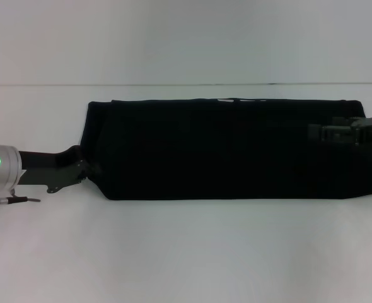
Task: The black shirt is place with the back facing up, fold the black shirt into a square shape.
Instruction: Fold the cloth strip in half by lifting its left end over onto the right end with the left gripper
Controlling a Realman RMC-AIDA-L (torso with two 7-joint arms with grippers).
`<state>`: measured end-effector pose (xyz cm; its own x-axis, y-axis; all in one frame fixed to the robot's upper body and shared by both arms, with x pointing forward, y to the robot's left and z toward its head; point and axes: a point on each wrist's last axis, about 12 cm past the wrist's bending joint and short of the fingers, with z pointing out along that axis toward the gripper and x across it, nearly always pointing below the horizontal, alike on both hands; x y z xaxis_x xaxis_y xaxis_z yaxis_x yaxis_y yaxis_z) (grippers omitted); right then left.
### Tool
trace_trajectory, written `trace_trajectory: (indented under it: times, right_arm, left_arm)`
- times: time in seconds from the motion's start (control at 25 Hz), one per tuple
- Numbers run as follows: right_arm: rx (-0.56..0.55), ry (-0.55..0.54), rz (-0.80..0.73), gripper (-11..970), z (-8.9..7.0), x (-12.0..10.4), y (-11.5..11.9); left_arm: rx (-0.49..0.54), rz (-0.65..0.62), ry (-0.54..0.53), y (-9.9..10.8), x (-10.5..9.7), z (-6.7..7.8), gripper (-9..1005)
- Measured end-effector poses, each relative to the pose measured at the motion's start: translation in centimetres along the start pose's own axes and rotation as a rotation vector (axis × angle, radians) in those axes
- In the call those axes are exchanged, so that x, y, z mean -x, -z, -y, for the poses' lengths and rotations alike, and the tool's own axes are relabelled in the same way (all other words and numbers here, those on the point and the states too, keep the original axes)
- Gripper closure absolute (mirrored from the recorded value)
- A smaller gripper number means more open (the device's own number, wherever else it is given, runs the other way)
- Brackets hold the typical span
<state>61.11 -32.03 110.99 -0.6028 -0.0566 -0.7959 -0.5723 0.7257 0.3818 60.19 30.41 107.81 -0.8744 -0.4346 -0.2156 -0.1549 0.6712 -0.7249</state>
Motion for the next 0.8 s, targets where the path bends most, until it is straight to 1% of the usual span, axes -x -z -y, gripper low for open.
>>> trace_trajectory:
  times: [0.12, 0.28, 0.48, 0.56, 0.6, 0.64, 0.68, 0.8]
  right_arm:
    - [-0.001, -0.001, 0.001, 29, 0.0, 0.0, 0.0]
    - [0.001, -0.004, 0.003, 29, -0.1, -0.1, -0.2]
    - [0.010, -0.021, 0.018, 30, -0.5, 0.0, -0.7]
    - [0.013, -0.033, 0.025, 30, -0.5, 0.0, -0.8]
    - [0.012, -0.040, 0.029, 30, -0.5, 0.0, -0.8]
    - [0.013, -0.047, 0.033, 30, -0.6, 0.0, -0.8]
    - [0.013, -0.054, 0.037, 30, -0.6, 0.1, -0.8]
    - [0.016, -0.072, 0.047, 30, -0.6, 0.2, -0.9]
  left_arm:
    - [0.003, 0.005, -0.021, 0.2, 0.0, -0.2, 964]
    - [0.002, 0.010, -0.086, 0.6, -0.1, -0.7, 954]
    - [-0.007, 0.018, -0.159, 1.6, -0.6, -1.9, 942]
    - [0.006, 0.029, -0.177, 2.4, -0.8, -2.6, 937]
    - [0.006, 0.029, -0.177, 2.4, -0.8, -2.6, 935]
    - [0.030, 0.051, -0.189, 3.4, -0.9, -3.6, 932]
    - [0.033, 0.054, -0.192, 3.6, -0.9, -3.7, 930]
    - [0.051, 0.073, -0.196, 4.8, -1.0, -4.7, 923]
